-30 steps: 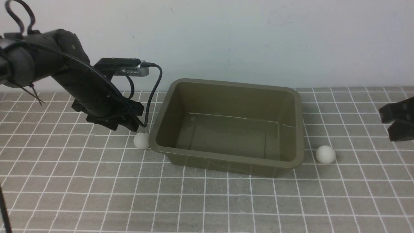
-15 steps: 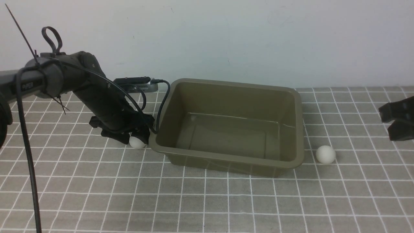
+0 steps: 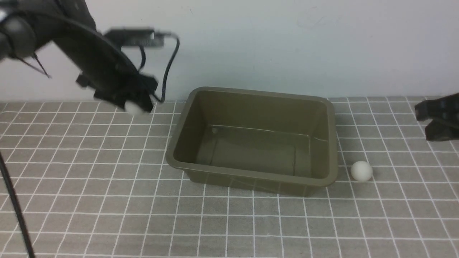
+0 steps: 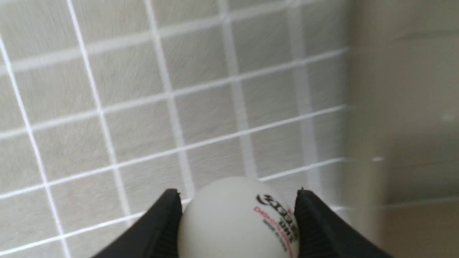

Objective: Put the table tennis balls into the box on the grey coffee tablecloth.
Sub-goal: 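Reach for and grasp a ping pong ball on the table beside the basket, then drop the ball into the bin, then reach for and grasp a ping pong ball on the table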

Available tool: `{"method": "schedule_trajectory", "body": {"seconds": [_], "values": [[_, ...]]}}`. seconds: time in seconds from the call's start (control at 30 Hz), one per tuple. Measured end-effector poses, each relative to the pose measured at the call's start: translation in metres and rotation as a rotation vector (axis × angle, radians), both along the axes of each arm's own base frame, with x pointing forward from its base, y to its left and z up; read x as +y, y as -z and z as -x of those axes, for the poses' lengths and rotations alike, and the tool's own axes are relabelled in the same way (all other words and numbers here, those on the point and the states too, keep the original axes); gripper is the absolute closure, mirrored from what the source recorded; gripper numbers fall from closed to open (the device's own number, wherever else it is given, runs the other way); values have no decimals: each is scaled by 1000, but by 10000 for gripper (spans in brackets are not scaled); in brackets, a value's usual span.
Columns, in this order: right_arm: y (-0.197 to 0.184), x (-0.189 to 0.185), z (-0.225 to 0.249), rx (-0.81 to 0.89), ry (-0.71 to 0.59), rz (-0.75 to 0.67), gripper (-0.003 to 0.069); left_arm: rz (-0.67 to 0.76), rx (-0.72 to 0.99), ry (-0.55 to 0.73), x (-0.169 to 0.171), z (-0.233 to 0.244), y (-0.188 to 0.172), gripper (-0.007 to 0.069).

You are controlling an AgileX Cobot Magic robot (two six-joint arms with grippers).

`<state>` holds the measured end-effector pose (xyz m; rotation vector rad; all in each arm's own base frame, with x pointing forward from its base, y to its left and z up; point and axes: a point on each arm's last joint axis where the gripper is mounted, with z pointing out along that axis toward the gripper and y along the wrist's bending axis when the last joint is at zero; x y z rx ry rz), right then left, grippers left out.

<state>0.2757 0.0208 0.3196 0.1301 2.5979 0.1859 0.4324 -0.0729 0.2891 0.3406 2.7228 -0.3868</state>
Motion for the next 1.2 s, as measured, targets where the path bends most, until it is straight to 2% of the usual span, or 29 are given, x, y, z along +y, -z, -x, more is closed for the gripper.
{"method": "schedule_trajectory", "body": {"seconds": [0.07, 0.13, 0.27, 0.3, 0.37, 0.43, 0.57, 0.67, 0.73, 0.77, 0.8, 0.83, 0.87, 0.9, 0.97, 1.07, 1.17, 1.2], "values": [[8, 3, -16, 9, -12, 4, 613, 62, -30, 54, -26, 5, -16, 271], [18, 7, -29, 32, -28, 9, 574, 82, -38, 91, -46, 8, -17, 271], [47, 14, -60, 92, -48, 21, 446, 70, -1, 189, -89, 10, 8, 271], [60, 14, -71, 123, -46, 29, 372, 62, 11, 210, -98, 11, 16, 271], [77, 15, -83, 165, -46, 36, 298, 45, 31, 231, -108, 11, 28, 265], [95, 16, -94, 204, -46, 38, 208, 22, 49, 247, -116, 11, 39, 205], [134, 17, -107, 283, -45, 44, 116, 4, 101, 189, -116, 11, 45, 36], [156, 20, -115, 296, -31, 18, 106, 15, 121, 121, -111, 10, 27, 22], [160, 22, -117, 287, -36, 20, 121, 14, 95, 108, -109, 8, 16, 59], [165, 22, -119, 284, -38, 23, 170, 10, 41, 92, -105, 6, -2, 138], [167, 23, -119, 287, -40, 24, 202, 2, 21, 88, -103, 6, -8, 172], [169, 23, -119, 292, -41, 24, 301, -18, -72, 71, -95, 10, -38, 369], [169, 23, -119, 295, -40, 24, 312, -28, -120, 60, -89, 13, -55, 433], [169, 23, -119, 301, -42, 30, 298, -43, -181, 46, -80, 22, -78, 536], [167, 20, -116, 321, -52, 55, 295, -55, -272, 15, -65, 40, -115, 601], [144, 15, -110, 303, -46, 86, 295, -60, -398, -42, -38, 79, -168, 625], [90, 9, -98, 172, 13, 79, 295, -59, -478, -114, -11, 130, -204, 630], [74, 9, -95, 111, 27, 65, 295, -61, -476, -126, -6, 143, -206, 630]]}}
